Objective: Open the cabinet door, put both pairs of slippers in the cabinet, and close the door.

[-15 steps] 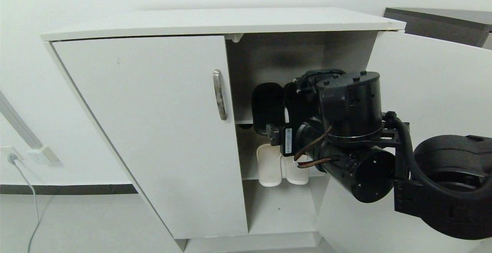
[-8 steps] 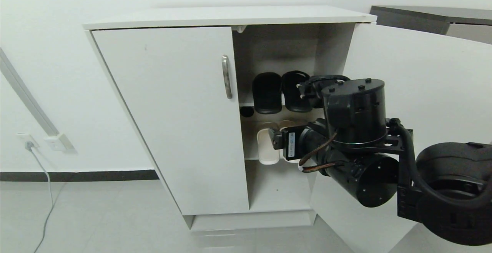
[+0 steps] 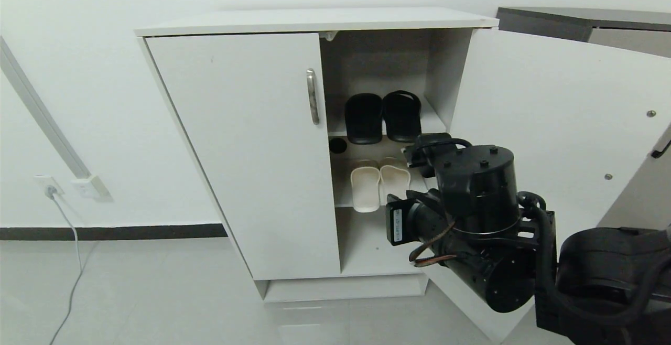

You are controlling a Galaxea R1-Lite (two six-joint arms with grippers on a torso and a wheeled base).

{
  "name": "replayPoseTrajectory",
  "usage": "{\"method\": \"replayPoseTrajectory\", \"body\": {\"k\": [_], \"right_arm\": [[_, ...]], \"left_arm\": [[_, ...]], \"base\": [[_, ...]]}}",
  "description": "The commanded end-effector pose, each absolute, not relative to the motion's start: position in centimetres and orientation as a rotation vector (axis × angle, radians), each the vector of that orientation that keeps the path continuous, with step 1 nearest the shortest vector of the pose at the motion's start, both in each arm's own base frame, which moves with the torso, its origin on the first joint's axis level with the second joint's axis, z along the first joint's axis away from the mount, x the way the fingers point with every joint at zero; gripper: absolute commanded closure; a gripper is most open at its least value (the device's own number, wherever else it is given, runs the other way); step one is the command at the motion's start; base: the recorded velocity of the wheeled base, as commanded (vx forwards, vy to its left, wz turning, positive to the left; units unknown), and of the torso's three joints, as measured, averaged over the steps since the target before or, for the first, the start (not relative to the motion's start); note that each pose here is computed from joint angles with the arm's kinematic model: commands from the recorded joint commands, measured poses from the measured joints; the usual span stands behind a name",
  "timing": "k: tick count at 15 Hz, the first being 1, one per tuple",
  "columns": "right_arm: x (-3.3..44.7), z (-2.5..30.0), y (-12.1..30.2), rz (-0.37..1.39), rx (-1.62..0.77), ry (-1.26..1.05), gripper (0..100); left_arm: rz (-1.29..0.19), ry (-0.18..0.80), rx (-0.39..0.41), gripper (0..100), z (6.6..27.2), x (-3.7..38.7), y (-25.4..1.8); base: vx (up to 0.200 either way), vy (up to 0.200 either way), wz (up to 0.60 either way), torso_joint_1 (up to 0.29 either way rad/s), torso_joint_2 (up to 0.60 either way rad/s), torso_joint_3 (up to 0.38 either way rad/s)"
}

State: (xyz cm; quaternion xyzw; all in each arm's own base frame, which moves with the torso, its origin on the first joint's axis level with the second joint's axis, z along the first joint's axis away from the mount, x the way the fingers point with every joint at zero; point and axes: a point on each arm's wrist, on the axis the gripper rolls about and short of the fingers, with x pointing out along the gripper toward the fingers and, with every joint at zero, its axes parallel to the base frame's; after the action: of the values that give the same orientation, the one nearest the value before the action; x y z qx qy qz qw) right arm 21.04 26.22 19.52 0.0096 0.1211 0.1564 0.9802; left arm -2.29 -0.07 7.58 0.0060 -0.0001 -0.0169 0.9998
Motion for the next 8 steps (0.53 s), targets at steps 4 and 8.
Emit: {"method": "replayPoseTrajectory", "body": {"k": [4, 8], "right_arm": [[21.4, 16.9, 25.0, 0.334, -0.031, 0.326, 100], [21.3, 16.4, 24.7, 0.332, -0.046, 0.341, 100]], "left_arm": [[-0.035, 0.000, 0.012, 100, 7.6, -2.3, -0.1], [-0.035, 0.000, 0.012, 100, 7.6, -2.3, -0.1]], "base": [[0.000, 0.000, 0.00, 0.000, 0.00, 0.000], [0.000, 0.000, 0.00, 0.000, 0.00, 0.000]]}}
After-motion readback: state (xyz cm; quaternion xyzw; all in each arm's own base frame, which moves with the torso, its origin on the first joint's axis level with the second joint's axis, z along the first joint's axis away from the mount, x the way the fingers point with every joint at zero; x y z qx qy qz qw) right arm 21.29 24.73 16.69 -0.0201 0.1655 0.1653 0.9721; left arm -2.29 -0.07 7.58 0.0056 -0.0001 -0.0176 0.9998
